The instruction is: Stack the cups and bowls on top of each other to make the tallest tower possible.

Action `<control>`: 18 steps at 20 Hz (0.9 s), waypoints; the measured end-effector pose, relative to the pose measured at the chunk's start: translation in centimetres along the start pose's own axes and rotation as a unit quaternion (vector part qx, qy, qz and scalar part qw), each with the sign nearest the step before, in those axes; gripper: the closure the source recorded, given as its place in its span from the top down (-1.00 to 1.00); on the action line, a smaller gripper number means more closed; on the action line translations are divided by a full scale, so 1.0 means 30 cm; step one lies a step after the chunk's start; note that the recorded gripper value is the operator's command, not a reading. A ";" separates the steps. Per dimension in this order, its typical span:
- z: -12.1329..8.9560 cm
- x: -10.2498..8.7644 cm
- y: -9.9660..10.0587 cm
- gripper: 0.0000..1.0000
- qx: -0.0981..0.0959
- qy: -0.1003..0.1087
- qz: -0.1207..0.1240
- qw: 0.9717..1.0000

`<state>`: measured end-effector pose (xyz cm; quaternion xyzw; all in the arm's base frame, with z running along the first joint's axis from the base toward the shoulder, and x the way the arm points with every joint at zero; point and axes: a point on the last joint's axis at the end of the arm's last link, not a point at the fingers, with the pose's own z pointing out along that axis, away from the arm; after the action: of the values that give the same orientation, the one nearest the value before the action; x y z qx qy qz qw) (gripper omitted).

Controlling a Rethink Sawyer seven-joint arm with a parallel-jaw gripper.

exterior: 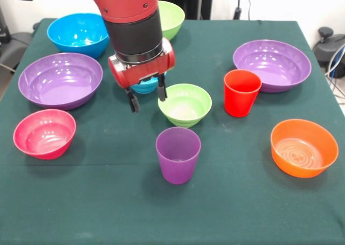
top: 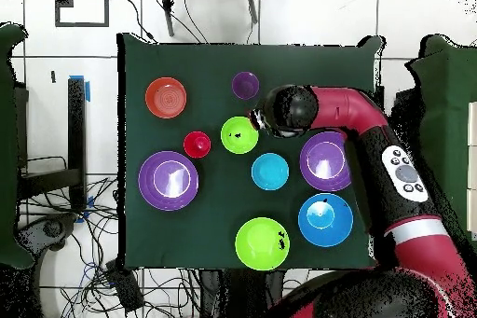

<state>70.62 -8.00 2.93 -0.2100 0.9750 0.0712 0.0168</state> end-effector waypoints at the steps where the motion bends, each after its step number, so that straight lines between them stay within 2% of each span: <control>1: 0.001 0.003 -0.003 1.00 0.001 0.001 -0.001 1.000; 9: 0.031 0.022 -0.008 1.00 0.006 0.004 -0.007 1.000; 18: 0.081 0.038 0.028 1.00 0.007 -0.017 -0.014 1.000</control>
<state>69.25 -7.37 0.57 -0.2224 0.9719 0.0679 0.0357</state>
